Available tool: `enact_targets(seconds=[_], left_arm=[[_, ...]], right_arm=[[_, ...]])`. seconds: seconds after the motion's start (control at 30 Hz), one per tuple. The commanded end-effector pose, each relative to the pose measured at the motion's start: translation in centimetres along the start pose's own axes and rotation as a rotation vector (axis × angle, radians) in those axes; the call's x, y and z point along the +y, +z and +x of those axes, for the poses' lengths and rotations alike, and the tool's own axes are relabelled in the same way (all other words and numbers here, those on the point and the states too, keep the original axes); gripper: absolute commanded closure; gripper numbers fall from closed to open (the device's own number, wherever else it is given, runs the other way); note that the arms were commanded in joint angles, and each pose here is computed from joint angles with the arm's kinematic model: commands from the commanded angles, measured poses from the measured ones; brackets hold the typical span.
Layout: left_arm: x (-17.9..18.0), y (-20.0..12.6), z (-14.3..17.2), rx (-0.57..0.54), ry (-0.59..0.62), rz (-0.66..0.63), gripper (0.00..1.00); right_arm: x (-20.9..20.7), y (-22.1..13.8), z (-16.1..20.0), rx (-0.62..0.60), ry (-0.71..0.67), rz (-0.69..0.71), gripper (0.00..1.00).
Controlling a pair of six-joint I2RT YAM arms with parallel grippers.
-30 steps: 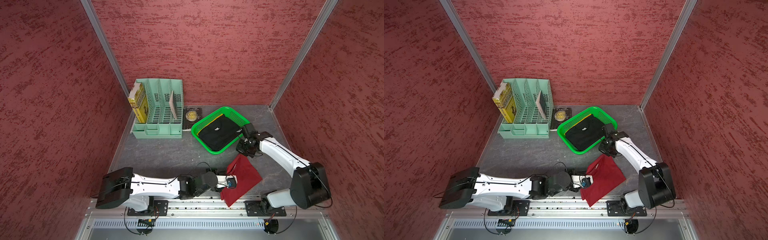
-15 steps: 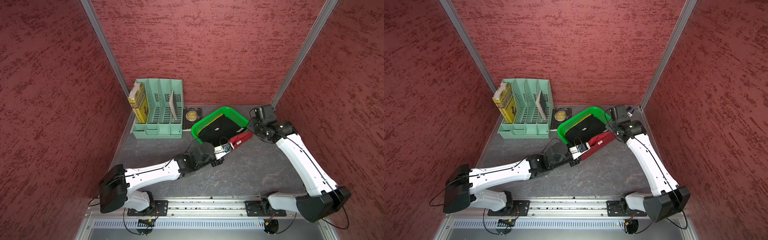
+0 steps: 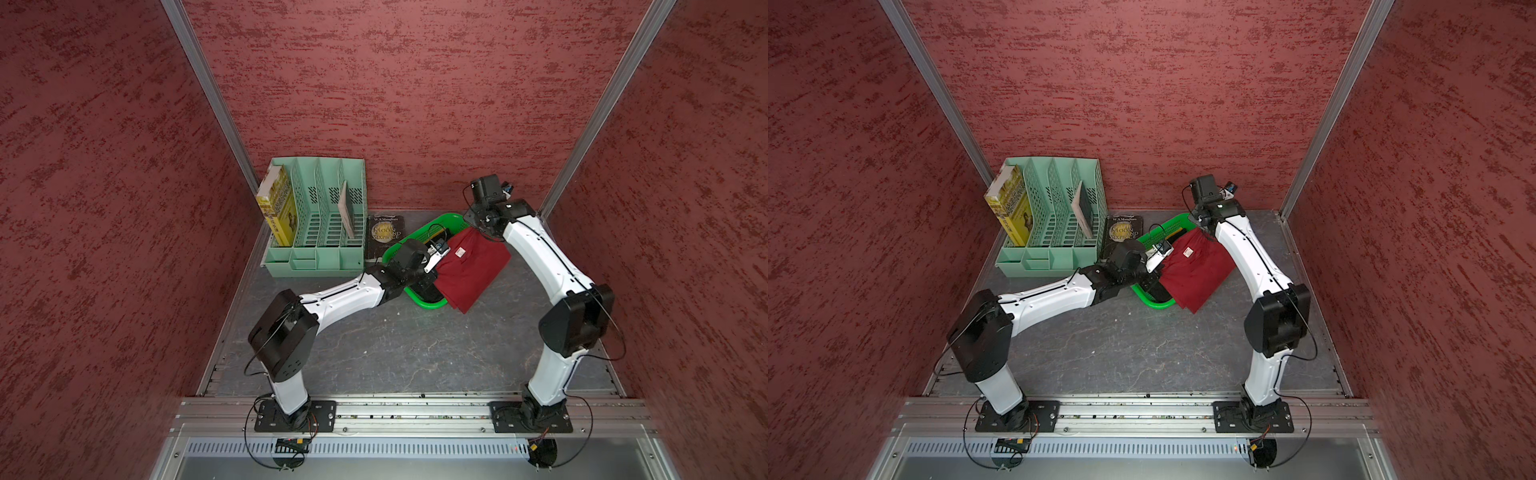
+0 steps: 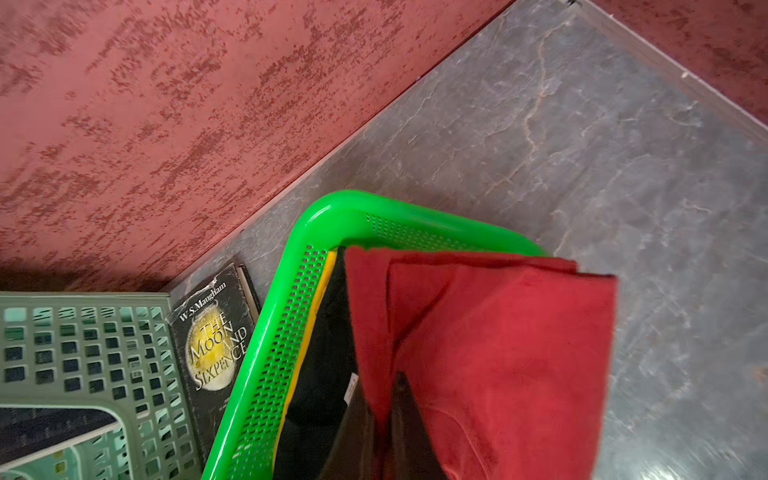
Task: Put the folded t-shirts into the basket
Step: Place the T-shirt in the bin.
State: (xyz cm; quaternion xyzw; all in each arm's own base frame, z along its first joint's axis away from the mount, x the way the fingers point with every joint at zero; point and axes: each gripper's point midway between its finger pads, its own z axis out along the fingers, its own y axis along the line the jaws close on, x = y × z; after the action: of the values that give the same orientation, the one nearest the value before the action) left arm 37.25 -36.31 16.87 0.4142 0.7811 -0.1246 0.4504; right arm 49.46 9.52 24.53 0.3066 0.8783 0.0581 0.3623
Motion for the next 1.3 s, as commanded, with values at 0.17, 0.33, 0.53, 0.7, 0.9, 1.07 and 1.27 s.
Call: enact_targets(seconds=[0.17, 0.33, 0.53, 0.7, 0.9, 1.07, 1.27], left_arm=[[2.6, 2.0, 4.4, 0.117, -0.093, -0.008, 1.00], [4.5, 2.8, 6.0, 0.164, -0.081, -0.058, 0.99], [4.8, 5.0, 8.5, 0.255, -0.023, -0.089, 0.99], [6.6, 5.5, 9.9, 0.280, -0.019, -0.127, 0.98], [8.7, 4.6, 10.1, 0.263, -0.048, -0.160, 0.99], [9.2, 3.7, 9.1, 0.233, -0.049, -0.181, 0.99], [9.7, 2.1, 7.1, 0.166, -0.035, -0.215, 0.99]], right_arm=[[2.6, 5.4, 0.6, 0.039, 0.022, -0.012, 1.00], [3.1, 8.1, 1.4, 0.068, 0.034, -0.003, 1.00], [3.5, 11.2, 2.8, 0.117, 0.063, -0.025, 1.00], [3.8, 12.4, 3.4, 0.134, 0.087, -0.041, 1.00], [3.6, 13.4, 4.1, 0.165, 0.122, -0.042, 1.00], [3.3, 13.5, 4.3, 0.181, 0.145, -0.039, 1.00], [3.0, 12.7, 3.8, 0.181, 0.169, -0.038, 1.00]])
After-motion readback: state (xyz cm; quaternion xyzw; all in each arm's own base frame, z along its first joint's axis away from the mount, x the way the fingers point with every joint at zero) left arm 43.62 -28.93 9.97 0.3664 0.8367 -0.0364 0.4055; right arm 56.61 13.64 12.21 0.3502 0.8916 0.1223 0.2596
